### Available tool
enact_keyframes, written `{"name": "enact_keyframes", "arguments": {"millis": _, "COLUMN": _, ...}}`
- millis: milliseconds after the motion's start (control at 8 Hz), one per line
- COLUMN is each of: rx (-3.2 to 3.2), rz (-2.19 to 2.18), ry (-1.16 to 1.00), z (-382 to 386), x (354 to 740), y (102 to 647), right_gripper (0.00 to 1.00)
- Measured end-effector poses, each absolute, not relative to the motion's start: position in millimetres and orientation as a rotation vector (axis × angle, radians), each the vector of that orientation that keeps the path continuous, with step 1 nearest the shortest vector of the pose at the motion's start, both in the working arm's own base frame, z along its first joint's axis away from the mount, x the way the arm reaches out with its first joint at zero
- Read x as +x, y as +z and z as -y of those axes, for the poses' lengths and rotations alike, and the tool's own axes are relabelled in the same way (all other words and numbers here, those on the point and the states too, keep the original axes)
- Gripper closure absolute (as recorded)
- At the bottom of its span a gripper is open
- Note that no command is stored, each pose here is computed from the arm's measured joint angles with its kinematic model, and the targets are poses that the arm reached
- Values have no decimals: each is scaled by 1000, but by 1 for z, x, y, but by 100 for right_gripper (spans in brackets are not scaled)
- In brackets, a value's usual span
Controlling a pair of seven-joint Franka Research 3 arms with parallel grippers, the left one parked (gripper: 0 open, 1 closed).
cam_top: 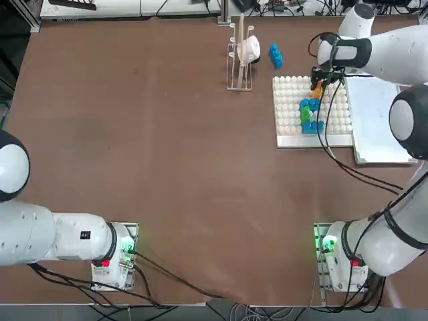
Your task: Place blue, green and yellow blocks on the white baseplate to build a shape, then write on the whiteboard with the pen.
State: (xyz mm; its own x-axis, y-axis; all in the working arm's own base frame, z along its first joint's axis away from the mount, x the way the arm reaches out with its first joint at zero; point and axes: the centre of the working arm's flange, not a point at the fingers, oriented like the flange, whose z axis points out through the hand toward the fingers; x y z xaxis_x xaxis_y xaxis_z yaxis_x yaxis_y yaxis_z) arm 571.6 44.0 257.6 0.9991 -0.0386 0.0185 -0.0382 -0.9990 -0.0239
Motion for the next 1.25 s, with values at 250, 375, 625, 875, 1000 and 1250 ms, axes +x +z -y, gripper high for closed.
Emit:
{"name": "enact_keyframes", "arguments": {"millis": 250, "rx": -3118, "rz": -37, "ry": -29, "z": -43, "x": 571, "y": 257, "right_gripper": 59}}
{"name": "enact_keyframes", "arguments": {"millis": 375, "rx": -3120, "rz": -28, "ry": -34, "z": -42, "x": 570, "y": 256, "right_gripper": 59}}
{"name": "enact_keyframes", "arguments": {"millis": 625, "rx": -3125, "rz": -28, "ry": -55, "z": -40, "x": 567, "y": 251, "right_gripper": 59}}
{"name": "enact_keyframes", "arguments": {"millis": 875, "rx": -3125, "rz": -27, "ry": -57, "z": -40, "x": 566, "y": 251, "right_gripper": 59}}
{"name": "enact_keyframes", "arguments": {"millis": 1000, "rx": -3125, "rz": -27, "ry": -57, "z": -40, "x": 567, "y": 251, "right_gripper": 59}}
{"name": "enact_keyframes", "arguments": {"millis": 1250, "rx": -3125, "rz": -27, "ry": -58, "z": -40, "x": 567, "y": 251, "right_gripper": 59}}
